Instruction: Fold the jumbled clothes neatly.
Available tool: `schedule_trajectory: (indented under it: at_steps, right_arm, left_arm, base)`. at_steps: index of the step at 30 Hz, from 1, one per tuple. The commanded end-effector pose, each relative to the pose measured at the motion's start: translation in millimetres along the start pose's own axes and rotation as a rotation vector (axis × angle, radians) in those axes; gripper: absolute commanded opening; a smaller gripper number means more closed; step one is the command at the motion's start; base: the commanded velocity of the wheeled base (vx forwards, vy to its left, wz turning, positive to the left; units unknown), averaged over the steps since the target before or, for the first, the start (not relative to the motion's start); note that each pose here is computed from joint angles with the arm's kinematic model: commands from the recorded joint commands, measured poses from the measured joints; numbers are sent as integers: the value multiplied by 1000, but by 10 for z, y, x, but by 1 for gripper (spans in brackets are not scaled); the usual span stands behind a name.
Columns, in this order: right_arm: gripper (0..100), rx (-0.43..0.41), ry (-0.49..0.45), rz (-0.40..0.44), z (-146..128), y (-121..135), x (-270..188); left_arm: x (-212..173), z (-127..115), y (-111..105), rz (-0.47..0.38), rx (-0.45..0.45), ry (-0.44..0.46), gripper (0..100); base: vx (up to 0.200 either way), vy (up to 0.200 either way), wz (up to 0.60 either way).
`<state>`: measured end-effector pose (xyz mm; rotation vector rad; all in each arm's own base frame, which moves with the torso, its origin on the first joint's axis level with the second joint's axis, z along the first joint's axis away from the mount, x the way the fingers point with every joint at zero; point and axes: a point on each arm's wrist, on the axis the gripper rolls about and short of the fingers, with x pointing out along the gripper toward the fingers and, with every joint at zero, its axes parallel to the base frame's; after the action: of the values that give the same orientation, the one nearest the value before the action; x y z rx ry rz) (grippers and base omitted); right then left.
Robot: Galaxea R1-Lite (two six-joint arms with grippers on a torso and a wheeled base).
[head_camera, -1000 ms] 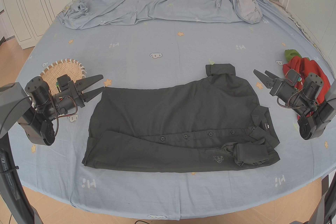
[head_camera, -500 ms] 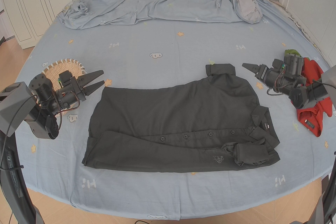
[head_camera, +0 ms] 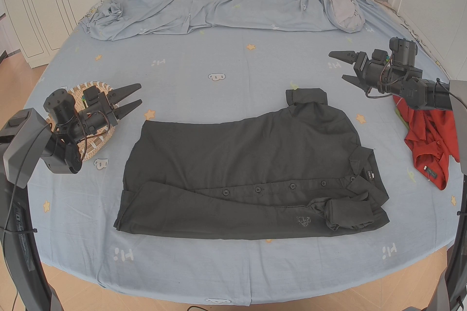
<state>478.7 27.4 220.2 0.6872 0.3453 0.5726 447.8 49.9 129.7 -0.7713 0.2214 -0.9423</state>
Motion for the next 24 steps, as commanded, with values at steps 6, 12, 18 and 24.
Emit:
schedule_trajectory:
  at_steps: [6, 12, 18, 24]
  right_arm:
    - [100, 32, 41, -7, -108, -15, 5]
    - [100, 26, 37, 1, -80, 27, -4]
    - [100, 19, 42, 12, -99, 111, -2]
    - [100, 20, 50, 17, -130, 124, 31]
  left_arm:
    - [270, 271, -188, -38, 17, 19, 100]
    - [445, 472, -259, -59, 33, 25, 100]
    - [658, 644, -269, -84, 45, 35, 100]
    - [757, 522, 63, -43, -41, 67, 100]
  base:
    - [0, 0, 0]
    - [0, 0, 0]
    - [0, 0, 0]
    - [0, 0, 0]
